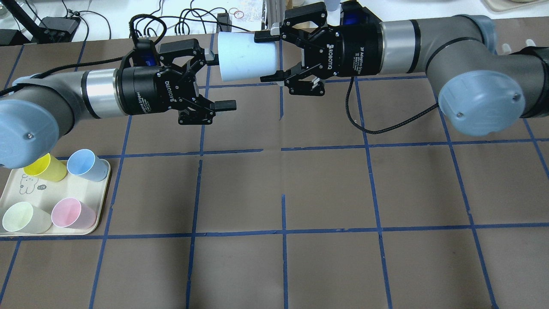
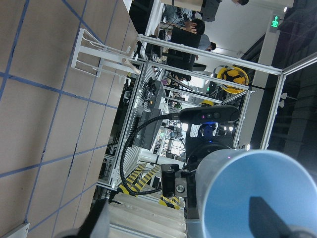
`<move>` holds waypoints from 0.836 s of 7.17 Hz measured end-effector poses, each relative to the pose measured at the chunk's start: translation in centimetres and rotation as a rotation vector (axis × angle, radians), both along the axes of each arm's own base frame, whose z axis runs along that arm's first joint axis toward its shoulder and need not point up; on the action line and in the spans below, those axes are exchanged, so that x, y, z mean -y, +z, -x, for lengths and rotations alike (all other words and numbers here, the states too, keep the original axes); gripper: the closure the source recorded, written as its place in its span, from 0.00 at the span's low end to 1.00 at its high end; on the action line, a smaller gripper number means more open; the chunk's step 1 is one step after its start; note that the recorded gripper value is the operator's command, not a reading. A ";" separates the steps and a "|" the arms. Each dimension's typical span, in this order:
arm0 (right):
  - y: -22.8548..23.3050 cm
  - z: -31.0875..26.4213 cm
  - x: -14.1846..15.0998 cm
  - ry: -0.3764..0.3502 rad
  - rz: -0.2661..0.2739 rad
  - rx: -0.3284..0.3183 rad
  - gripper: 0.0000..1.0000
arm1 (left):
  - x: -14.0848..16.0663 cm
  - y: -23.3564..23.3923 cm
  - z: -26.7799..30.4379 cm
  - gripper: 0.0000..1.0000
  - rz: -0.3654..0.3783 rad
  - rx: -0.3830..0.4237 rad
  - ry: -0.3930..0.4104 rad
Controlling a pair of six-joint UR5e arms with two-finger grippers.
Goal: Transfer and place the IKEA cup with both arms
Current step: 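Close the left gripper on the cup's open end beside the right gripper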
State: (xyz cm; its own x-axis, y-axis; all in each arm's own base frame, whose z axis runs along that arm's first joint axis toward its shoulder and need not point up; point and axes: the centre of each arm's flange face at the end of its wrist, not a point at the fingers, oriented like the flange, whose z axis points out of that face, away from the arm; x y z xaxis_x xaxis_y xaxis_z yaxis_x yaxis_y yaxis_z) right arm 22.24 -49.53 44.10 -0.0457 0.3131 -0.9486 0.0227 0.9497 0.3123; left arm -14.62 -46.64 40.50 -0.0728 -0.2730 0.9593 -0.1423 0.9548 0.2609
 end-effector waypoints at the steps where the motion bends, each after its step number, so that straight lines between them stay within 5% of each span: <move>1: 0.0 -0.1 0.0 0.002 -0.001 0.000 1.00 | -0.1 0.0 0.3 0.30 0.000 0.001 -0.006; 2: 0.0 -0.1 0.0 0.002 0.000 -0.001 1.00 | -0.1 0.0 0.4 0.44 0.001 0.002 -0.009; 6: -0.4 -0.1 0.1 0.004 -0.012 -0.004 0.90 | 0.0 0.5 0.4 0.50 0.020 -0.007 -0.002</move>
